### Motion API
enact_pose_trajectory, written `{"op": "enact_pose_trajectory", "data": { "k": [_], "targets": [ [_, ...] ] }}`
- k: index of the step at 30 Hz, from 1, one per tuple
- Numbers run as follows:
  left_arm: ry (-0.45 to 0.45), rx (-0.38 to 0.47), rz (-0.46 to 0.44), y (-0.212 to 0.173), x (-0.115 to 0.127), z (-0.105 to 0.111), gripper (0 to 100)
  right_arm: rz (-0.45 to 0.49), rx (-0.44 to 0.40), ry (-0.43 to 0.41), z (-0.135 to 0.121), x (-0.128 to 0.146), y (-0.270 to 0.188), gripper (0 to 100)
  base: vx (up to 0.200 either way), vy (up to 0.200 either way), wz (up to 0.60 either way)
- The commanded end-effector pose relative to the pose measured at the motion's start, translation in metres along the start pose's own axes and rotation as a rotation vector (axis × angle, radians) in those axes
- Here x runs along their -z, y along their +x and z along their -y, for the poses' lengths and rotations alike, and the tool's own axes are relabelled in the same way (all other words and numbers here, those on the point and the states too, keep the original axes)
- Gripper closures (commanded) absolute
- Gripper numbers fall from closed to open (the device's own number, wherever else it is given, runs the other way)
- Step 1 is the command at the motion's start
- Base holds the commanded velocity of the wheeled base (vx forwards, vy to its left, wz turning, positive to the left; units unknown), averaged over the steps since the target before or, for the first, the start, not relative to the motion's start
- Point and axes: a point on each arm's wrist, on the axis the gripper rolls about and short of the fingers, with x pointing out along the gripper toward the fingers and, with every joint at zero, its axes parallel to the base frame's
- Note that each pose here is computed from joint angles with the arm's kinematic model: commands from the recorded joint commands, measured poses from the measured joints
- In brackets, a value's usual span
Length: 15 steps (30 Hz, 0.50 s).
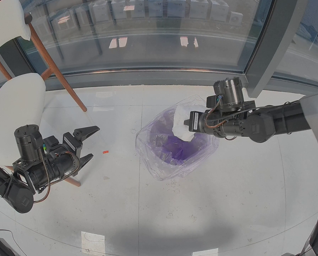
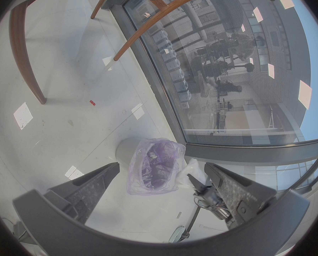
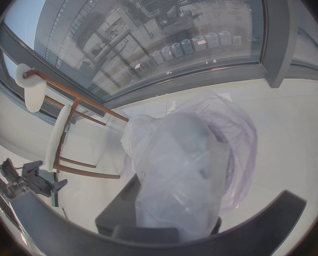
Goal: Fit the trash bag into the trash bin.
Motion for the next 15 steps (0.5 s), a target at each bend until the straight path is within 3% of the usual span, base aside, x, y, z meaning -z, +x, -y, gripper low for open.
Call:
{"op": "enact_pose_trajectory", "data": {
  "k": [1, 5, 15],
  "targets": [
    [0.001, 0.001, 0.0, 0.001, 0.0, 0.0, 0, 0.011, 0.041, 0.009, 0.026, 0.033, 0.057, 100, 0.0, 0.0, 0.0],
    [-0.006, -0.002, -0.002, 0.001, 0.0, -0.001, 0, 0.097, 0.036, 0.005, 0.034, 0.037, 0.072, 100, 0.0, 0.0, 0.0],
    [-0.007, -0.005, -0.003, 0.003, 0.0, -0.002, 0, 0.163, 0.036, 0.015, 0.057, 0.057, 0.098, 100, 0.0, 0.0, 0.0]
  ]
}}
